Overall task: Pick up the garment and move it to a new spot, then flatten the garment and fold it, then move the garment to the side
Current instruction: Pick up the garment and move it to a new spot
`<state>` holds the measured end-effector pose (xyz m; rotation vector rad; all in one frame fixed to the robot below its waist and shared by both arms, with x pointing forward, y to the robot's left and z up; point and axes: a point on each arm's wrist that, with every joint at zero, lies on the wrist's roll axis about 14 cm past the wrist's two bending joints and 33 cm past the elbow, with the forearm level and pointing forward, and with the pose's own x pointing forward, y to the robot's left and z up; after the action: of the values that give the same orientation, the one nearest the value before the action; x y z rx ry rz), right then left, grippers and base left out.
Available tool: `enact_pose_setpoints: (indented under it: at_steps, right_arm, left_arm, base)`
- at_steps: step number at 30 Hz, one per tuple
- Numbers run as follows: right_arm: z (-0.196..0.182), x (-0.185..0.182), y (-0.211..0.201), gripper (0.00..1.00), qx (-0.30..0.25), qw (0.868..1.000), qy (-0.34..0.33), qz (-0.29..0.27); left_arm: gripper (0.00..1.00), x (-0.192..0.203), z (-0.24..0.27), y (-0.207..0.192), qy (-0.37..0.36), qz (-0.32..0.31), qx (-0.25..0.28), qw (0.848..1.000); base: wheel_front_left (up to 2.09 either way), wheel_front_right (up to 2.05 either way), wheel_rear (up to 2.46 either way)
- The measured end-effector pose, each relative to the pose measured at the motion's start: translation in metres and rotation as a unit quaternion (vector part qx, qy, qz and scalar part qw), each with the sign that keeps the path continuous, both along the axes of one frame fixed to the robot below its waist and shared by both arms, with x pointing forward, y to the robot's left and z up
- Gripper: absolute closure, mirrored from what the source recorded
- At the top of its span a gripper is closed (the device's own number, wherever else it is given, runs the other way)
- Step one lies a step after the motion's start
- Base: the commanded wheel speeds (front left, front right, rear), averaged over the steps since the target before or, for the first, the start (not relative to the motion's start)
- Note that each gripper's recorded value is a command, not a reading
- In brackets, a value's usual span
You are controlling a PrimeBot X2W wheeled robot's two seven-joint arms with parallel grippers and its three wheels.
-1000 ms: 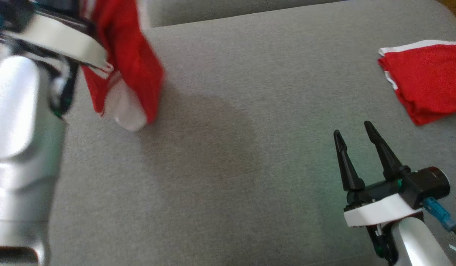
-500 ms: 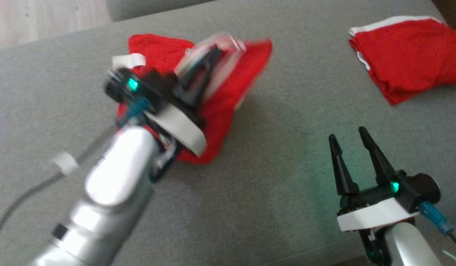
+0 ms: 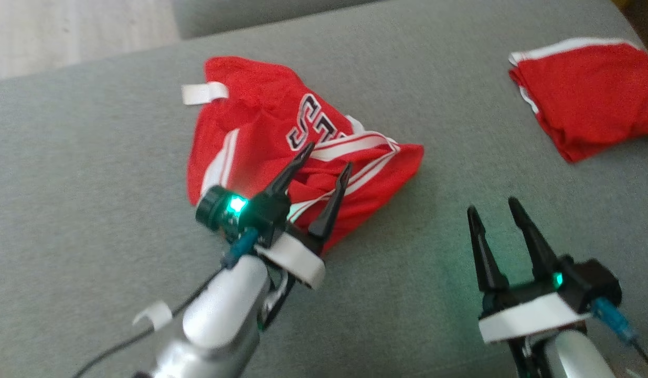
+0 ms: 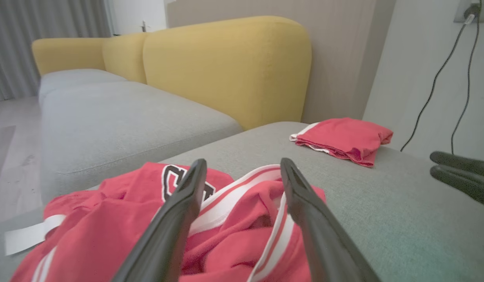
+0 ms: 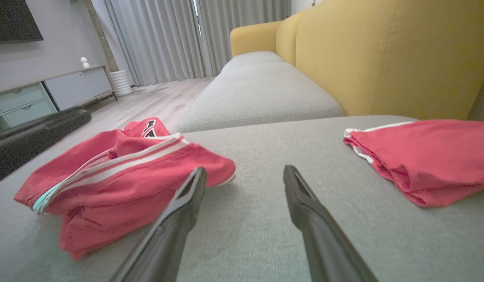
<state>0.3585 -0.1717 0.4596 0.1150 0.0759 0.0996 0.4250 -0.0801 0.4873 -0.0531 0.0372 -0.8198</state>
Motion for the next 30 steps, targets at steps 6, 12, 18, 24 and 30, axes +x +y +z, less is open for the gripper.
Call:
enact_pose_setpoints:
  at_steps: [6, 12, 18, 24, 30]
  right_arm:
    - [-0.003, -0.02, 0.015, 0.0, 0.009, 1.0, 0.005, 0.02]
    - [0.013, -0.021, 0.023, 0.0, 0.005, 0.999, -0.022, 0.034]
    - [0.023, -0.022, 0.033, 0.0, -0.016, 0.997, -0.041, 0.055]
    - [0.03, -0.024, 0.033, 0.0, -0.013, 0.997, -0.053, 0.049]
    - [0.033, -0.026, 0.036, 0.0, -0.013, 0.997, -0.058, 0.053]
  left_arm:
    - [0.0, -0.022, 0.025, 0.048, -0.027, 0.105, -0.03, 0.994]
    - [0.0, -0.051, 0.017, 0.106, -0.019, 0.206, -0.031, 0.978]
    - [0.0, -0.069, 0.025, 0.163, -0.038, 0.3, -0.034, 0.953]
    - [0.0, -0.091, 0.033, 0.196, -0.06, 0.353, -0.027, 0.933]
    - [0.0, -0.114, 0.018, 0.222, -0.042, 0.393, -0.015, 0.919]
  base:
    - [0.0, 0.0, 0.0]
    - [0.0, 0.0, 0.0]
    - [0.0, 0.0, 0.0]
    - [0.0, 0.0, 0.0]
    - [0.0, 0.0, 0.0]
